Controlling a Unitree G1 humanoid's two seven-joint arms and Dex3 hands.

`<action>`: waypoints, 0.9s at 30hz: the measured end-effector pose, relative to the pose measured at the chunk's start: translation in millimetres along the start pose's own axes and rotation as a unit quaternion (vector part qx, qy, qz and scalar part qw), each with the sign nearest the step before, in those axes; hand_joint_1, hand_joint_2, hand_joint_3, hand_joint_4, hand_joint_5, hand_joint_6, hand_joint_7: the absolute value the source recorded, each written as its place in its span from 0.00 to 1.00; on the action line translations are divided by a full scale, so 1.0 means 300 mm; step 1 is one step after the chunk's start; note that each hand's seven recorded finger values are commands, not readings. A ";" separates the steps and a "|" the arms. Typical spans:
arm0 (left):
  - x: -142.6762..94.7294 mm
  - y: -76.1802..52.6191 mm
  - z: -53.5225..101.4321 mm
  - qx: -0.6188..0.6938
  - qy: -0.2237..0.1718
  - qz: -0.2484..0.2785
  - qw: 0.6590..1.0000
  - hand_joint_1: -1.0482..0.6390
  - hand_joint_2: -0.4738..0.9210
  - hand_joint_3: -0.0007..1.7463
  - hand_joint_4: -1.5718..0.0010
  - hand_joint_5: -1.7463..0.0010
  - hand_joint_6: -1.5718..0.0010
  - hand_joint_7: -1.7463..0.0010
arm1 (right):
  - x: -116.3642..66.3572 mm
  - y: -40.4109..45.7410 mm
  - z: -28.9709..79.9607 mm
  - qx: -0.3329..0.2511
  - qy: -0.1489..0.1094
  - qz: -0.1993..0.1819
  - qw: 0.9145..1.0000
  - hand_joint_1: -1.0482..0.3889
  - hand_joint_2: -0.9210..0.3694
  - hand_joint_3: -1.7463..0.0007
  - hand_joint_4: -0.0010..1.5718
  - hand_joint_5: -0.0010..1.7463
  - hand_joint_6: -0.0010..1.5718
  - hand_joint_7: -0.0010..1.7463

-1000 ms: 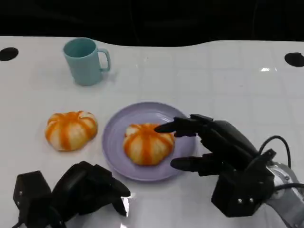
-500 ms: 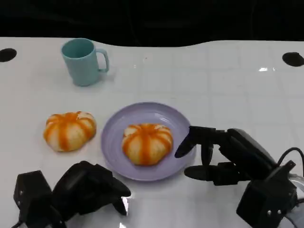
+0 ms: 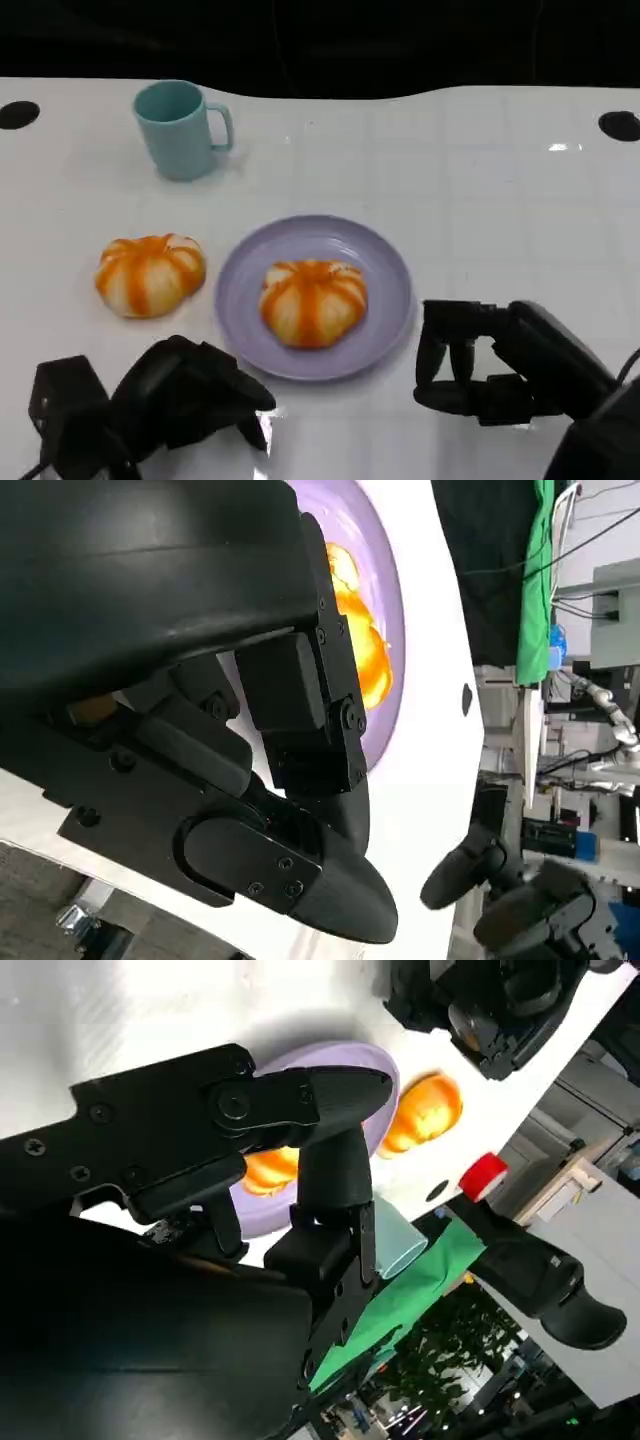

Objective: Grasp the bread from the table and place it into the plate.

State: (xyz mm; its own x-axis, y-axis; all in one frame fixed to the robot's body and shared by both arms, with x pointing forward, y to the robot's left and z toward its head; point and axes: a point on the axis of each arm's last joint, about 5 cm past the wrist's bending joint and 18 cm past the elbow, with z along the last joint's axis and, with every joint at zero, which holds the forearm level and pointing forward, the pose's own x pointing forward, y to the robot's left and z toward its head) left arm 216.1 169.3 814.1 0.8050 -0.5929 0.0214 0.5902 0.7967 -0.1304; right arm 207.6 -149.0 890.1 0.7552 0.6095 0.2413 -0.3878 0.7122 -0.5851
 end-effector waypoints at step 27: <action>0.003 0.002 0.003 -0.002 0.002 0.003 1.000 0.00 0.94 0.00 0.20 0.49 0.00 0.97 | -0.122 0.051 -0.032 0.049 0.025 -0.063 0.996 0.45 0.00 0.81 0.57 1.00 0.42 1.00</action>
State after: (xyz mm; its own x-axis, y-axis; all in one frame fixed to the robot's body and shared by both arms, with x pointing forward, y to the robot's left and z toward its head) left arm 217.1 169.3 814.9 0.8078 -0.5892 0.0171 0.5857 0.7992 -0.1351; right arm 179.0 -163.8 864.8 0.8260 0.4963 0.2672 -0.3360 0.8142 -0.4735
